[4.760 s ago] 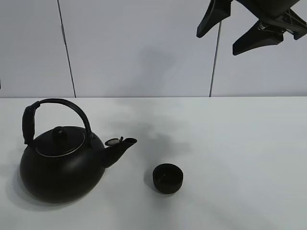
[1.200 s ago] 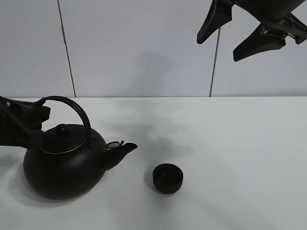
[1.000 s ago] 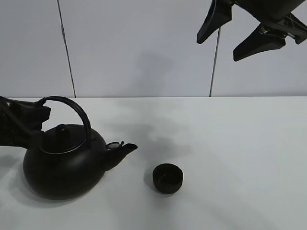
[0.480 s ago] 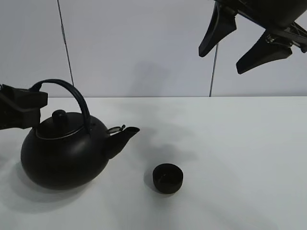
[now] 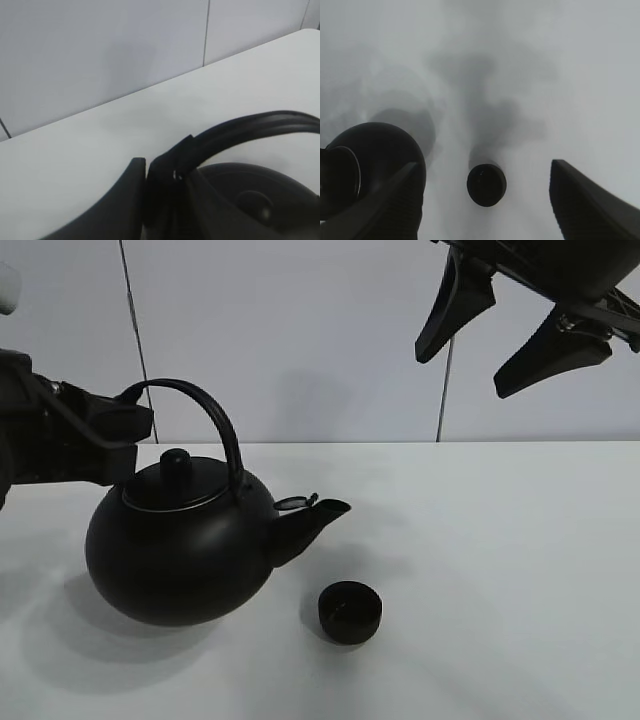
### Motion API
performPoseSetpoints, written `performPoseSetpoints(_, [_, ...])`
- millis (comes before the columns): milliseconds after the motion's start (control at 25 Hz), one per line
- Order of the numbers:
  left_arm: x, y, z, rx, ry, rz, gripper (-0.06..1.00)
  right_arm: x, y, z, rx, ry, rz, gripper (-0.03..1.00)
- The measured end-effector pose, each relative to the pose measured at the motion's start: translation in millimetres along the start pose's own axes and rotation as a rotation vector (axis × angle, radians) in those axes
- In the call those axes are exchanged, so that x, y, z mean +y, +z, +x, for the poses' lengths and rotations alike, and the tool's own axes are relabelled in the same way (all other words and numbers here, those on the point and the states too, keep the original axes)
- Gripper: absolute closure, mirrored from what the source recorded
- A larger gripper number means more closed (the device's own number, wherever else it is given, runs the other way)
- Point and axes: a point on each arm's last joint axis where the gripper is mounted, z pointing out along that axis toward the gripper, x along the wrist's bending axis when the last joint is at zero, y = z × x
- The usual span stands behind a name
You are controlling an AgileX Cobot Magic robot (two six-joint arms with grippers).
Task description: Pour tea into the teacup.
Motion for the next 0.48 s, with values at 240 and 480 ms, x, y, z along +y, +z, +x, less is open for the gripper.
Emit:
performPoseSetpoints(240, [2.2,1.8,-6.3,0.125,-0.015,0.016,0.80,-0.7,0.0,0.0,0.000,0.000,0.008,0.47])
performPoseSetpoints(480, [1.8,0.1,-18.1,0.171,0.018,0.031,0.81,-0.8,0.0,0.0,0.000,0.000,0.009,0.47])
